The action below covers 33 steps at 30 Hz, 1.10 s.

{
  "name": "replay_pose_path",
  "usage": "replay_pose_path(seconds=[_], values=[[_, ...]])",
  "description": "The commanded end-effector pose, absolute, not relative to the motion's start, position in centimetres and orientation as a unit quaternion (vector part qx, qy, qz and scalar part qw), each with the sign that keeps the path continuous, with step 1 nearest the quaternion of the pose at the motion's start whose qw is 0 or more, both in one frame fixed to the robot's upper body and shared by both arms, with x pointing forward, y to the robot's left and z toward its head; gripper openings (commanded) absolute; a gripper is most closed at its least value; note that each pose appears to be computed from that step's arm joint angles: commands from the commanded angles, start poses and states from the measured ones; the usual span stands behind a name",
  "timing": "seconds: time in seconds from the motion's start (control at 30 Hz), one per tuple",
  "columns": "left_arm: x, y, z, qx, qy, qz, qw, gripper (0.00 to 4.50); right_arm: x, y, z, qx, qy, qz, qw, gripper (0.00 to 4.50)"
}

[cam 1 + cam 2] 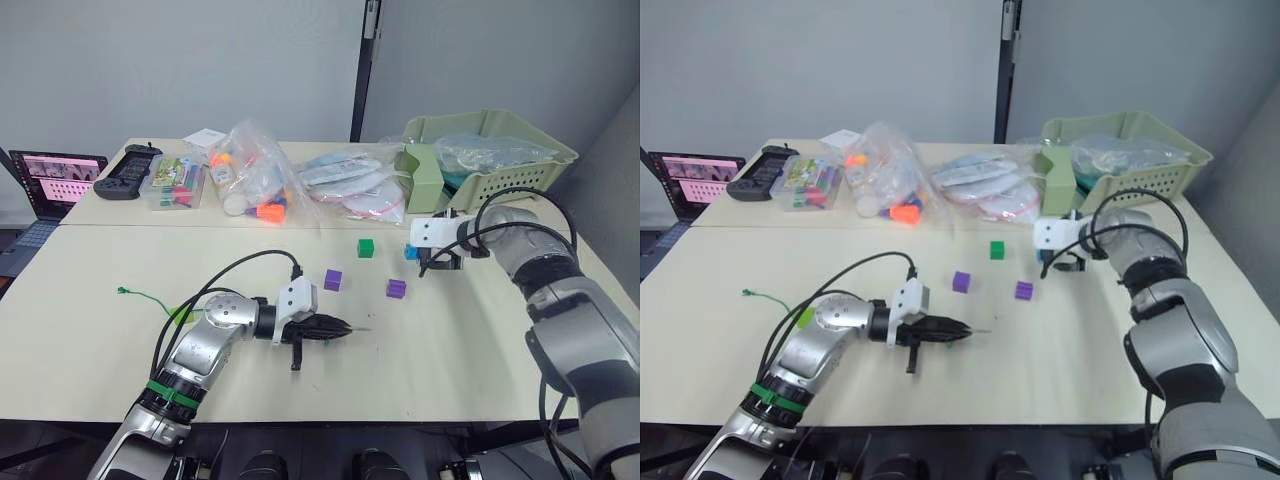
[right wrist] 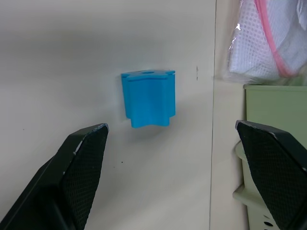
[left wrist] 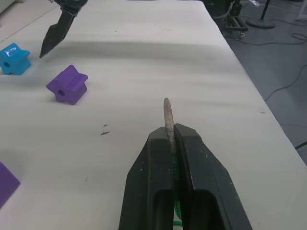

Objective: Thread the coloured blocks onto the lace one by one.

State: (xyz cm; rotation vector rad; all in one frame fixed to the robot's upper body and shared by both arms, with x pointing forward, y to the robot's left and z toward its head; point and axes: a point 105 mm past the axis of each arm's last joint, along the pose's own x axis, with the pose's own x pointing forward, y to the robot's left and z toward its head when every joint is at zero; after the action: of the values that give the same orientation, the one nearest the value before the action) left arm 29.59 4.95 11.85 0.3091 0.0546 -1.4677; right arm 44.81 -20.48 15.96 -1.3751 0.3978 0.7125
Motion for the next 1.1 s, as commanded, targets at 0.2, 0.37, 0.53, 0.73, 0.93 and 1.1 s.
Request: replay_pose_path(seconds=[0.2, 0.37, 0.53, 0.73, 0.93, 1.1], values=[[29.4, 4.9, 12.6, 0.15, 0.005, -0.658, 0.737, 0.0, 45.3, -18.8, 16.2, -0.635, 0.153, 0.326, 0.683, 4.48], [29.3, 4.8, 12.5, 0.15, 0.006, -0.657, 0.739, 0.0, 45.5, -17.7, 15.7, -0.636, 0.146, 0.329, 0.683, 4.48], [29.3, 4.8, 12.5, 0.151, 0.006, -0.654, 0.741, 0.0, 45.8, -16.9, 16.2, -0.633, 0.129, 0.324, 0.692, 4.48], [29.2, 4.8, 12.4, 0.151, 0.007, -0.653, 0.742, 0.0, 46.1, -16.1, 16.7, -0.631, 0.112, 0.32, 0.698, 4.48], [29.3, 4.8, 12.3, 0.152, 0.008, -0.652, 0.743, 0.0, 46.1, -15.6, 16.3, -0.632, 0.109, 0.323, 0.696, 4.48], [29.2, 4.8, 12.2, 0.153, 0.009, -0.653, 0.742, 0.0, 46.0, -16.0, 15.7, -0.632, 0.125, 0.321, 0.694, 4.48]])
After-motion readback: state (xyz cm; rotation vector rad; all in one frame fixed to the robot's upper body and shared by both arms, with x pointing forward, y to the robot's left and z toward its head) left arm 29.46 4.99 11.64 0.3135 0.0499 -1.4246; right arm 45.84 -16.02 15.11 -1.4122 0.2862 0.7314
